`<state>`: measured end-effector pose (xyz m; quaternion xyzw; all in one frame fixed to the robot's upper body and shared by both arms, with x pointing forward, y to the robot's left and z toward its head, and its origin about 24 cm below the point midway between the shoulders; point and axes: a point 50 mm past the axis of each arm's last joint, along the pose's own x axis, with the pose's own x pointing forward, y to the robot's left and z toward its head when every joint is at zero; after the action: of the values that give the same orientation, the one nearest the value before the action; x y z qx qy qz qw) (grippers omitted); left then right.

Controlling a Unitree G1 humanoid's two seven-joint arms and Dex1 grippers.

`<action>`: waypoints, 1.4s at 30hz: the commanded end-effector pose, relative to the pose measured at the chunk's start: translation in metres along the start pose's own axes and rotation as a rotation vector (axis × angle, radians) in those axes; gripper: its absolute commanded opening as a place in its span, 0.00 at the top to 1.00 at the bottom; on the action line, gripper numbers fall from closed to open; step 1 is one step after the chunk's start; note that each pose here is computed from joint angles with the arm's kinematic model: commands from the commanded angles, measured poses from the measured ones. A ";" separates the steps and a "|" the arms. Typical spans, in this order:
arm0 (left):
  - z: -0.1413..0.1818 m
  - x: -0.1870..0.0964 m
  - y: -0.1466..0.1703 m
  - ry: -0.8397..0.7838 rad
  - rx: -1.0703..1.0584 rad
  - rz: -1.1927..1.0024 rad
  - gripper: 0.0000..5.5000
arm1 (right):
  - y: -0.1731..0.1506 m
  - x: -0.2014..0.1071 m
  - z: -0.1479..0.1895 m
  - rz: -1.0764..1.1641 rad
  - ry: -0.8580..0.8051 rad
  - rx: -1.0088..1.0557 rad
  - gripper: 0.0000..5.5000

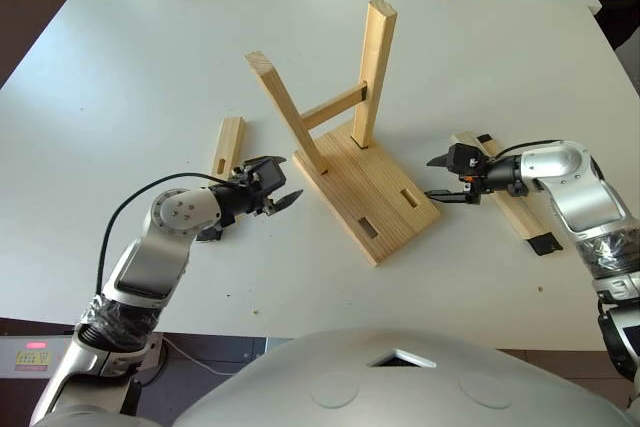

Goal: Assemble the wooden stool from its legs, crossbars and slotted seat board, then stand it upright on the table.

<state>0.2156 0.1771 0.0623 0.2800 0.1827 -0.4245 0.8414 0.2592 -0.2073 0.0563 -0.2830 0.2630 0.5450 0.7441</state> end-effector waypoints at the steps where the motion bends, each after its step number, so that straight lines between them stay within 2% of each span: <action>1: -0.013 0.007 0.000 0.042 -0.011 -0.006 0.36 | 0.007 0.006 -0.005 0.012 0.002 -0.007 0.40; 12: -0.015 0.036 0.013 0.024 -0.001 0.046 0.36 | 0.027 0.015 0.007 0.079 -0.058 -0.017 0.40; 23: -0.009 0.048 0.020 -0.008 0.043 0.046 0.36 | 0.039 0.029 0.022 0.111 -0.117 -0.017 0.40; 42: 0.008 0.063 0.003 -0.087 0.021 0.002 0.36 | 0.015 0.028 0.029 -0.022 -0.146 0.004 0.40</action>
<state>0.2640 0.1561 0.0418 0.2924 0.1410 -0.3999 0.8571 0.2454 -0.1700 0.0462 -0.2394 0.2326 0.5690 0.7515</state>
